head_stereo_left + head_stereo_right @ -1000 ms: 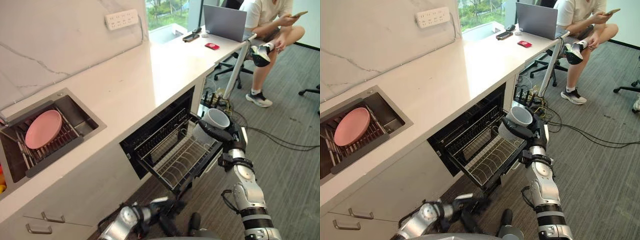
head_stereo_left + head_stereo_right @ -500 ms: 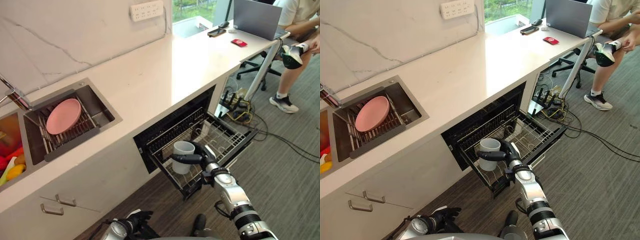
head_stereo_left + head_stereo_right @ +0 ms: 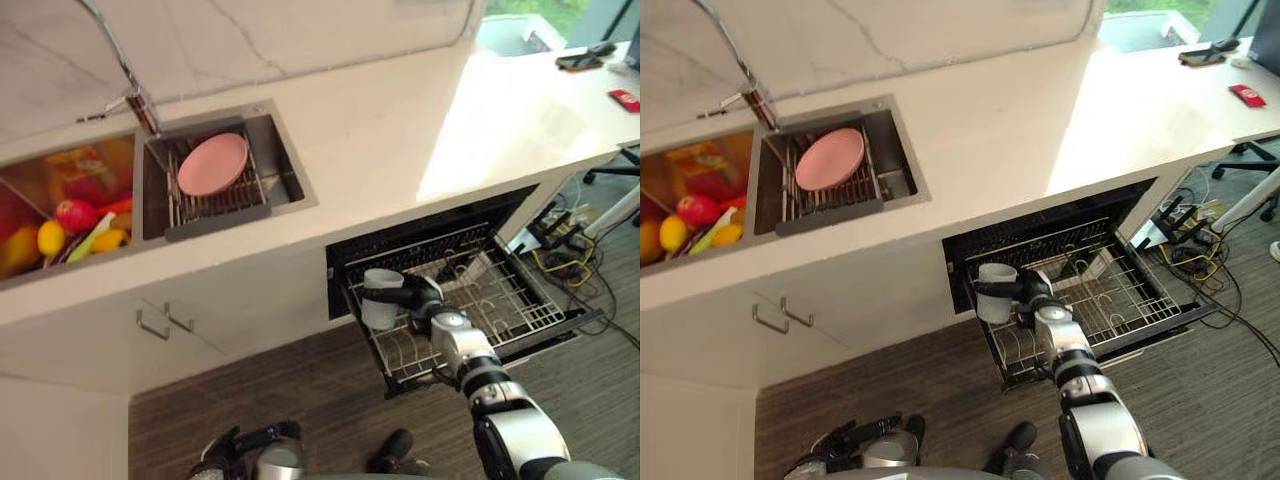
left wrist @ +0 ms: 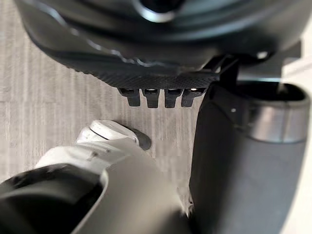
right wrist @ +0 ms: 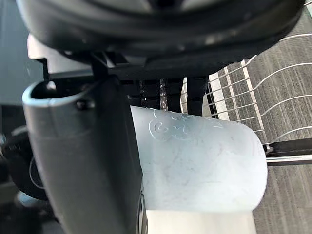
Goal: Walk over to the sink, pick up the cup, carry it to the dishwasher, place the cup inside the dishwasher, then close the dishwasher door
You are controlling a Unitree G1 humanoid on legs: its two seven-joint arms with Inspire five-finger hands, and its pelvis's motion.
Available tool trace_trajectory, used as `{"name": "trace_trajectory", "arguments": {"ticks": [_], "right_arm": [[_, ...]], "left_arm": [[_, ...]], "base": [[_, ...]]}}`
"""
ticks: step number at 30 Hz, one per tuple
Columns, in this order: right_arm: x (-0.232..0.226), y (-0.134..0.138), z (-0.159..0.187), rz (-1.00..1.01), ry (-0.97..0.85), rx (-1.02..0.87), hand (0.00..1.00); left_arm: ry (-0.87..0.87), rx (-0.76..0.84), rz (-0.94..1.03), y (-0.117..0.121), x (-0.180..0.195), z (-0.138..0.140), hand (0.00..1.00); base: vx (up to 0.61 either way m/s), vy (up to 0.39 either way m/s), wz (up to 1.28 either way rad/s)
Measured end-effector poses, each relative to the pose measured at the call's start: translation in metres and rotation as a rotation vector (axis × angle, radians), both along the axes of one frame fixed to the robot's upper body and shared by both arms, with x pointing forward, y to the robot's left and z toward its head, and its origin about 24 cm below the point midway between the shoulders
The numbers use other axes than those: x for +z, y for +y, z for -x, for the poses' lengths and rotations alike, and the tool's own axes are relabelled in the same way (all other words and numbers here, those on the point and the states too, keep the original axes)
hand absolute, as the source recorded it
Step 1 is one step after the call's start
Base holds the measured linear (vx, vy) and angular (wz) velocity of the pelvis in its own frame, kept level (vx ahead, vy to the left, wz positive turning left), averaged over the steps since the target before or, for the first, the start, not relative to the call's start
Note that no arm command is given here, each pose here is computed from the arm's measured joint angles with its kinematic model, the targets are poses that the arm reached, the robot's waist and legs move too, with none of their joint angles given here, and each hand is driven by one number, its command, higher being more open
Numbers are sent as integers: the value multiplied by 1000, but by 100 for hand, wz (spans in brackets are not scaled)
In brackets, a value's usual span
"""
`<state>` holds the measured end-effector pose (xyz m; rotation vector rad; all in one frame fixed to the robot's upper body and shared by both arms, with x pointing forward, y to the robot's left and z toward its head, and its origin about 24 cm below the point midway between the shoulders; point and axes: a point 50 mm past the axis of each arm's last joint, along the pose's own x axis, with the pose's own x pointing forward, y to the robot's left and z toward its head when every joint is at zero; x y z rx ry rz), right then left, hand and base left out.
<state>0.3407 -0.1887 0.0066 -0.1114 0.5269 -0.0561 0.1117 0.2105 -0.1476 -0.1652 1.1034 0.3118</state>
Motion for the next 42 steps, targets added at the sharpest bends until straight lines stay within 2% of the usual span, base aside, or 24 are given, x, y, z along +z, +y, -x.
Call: {"name": "trace_trajectory", "arguments": {"ticks": [2,7,16,22,23,35,38,42], "right_arm": [[28,-8,-19,42,-67,-22,0],[59,-34,-33,125,-126,-64,0],[63,-60,-32,260,-64,-58,0],[52,-63,-27,230,-5,24,0],[49,-61,-26,231,1,46,100],[53,-58,-29,273,-36,75,100],[58,-48,-32,206,-100,31,100],[74,-34,-29,55,-300,-51,100]], "left_arm": [[-56,41,8,4,6,-16,100],[-131,80,4,11,15,-37,100],[-188,58,2,15,21,-45,100],[-194,31,13,14,23,-49,100],[-194,18,15,13,23,-51,100],[-201,-94,-1,9,27,-60,100],[-197,-93,3,7,26,-60,100],[-183,-141,-21,2,24,-59,100]], "base": [[-86,-32,19],[17,5,3],[4,16,1],[-50,7,-4],[-11,10,-6],[7,7,-2],[-11,15,-18],[-10,15,-18]]}}
